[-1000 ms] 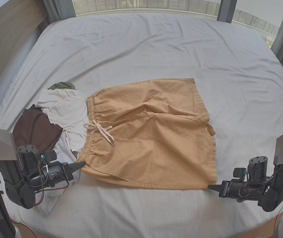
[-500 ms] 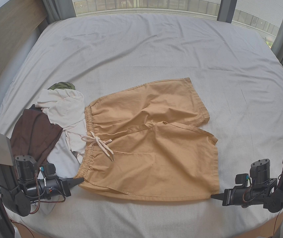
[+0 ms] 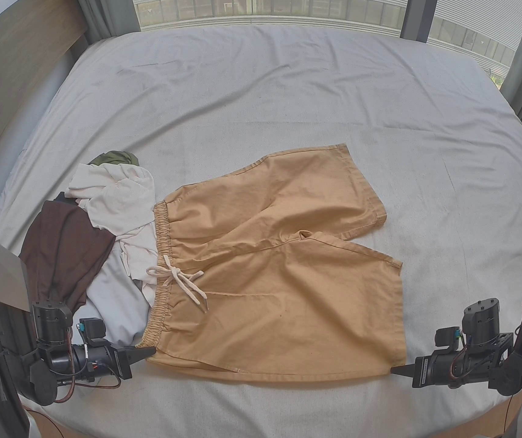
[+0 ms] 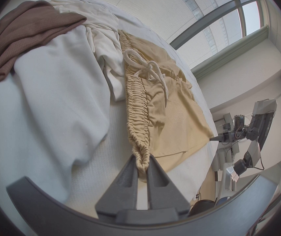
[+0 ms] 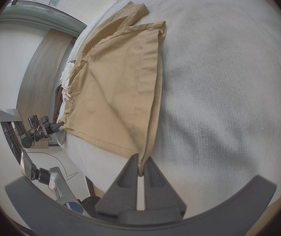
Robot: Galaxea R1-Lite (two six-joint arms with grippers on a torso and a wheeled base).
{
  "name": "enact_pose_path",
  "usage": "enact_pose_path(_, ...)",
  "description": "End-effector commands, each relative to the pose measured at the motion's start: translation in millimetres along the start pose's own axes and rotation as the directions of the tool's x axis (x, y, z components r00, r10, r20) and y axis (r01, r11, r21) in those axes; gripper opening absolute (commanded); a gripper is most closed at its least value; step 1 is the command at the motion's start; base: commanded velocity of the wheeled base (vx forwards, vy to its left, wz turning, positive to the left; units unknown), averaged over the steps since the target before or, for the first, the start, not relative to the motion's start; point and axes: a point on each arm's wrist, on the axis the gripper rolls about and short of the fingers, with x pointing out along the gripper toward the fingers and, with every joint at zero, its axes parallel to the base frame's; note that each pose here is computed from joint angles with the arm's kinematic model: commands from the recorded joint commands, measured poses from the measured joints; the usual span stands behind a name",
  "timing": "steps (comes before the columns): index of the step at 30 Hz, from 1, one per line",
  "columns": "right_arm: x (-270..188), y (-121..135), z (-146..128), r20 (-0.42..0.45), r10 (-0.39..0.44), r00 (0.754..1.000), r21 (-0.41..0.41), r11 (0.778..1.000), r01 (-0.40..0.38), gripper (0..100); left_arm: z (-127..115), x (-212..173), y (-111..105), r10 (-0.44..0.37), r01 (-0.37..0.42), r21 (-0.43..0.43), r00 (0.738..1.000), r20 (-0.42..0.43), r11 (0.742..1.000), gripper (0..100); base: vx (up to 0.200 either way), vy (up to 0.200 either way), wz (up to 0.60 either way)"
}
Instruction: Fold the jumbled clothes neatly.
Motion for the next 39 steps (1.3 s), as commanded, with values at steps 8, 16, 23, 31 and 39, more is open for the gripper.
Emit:
enact_pose_path(8, -0.6, -0.3, -6.4, -0.034, -0.007, 0.999, 0.005, 1.0, 0.007, 0, -14.7, -1.1, 1.8, 0.009, -0.01, -0.009, 0.998, -0.067, 1.0, 0, 0.0, 0.0, 0.0)
enact_pose_path(16, -3.7, -0.9, -11.8, -0.084, -0.025, 0.996, -0.003, 1.0, 0.025, 0, -23.3, -3.2, 1.7, 0.013, -0.014, -0.008, 0.99, -0.138, 1.0, 0, 0.0, 0.0, 0.0)
enact_pose_path(23, -11.8, 8.1, 6.3, 0.08, 0.043, 0.996, -0.057, 0.998, -0.038, 0, -1.0, 0.9, 0.2, -0.006, 0.004, 0.102, 1.0, 0.02, 0.995, 0, 0.0, 0.0, 0.0)
enact_pose_path(31, -27.5, 26.8, 37.6, 0.291, 0.163, 0.943, -0.151, 0.981, -0.123, 0, 57.1, -5.7, -12.7, -0.064, 0.036, 0.114, 0.965, 0.255, 0.993, 0, 0.0, 0.0, 0.0)
enact_pose_path(39, -32.3, 38.6, 76.9, 0.435, 0.226, 0.871, -0.198, 0.968, -0.153, 0, 83.2, -9.7, -20.2, -0.095, 0.058, 0.114, 0.932, 0.35, 0.992, 0, 0.0, 0.0, 0.0)
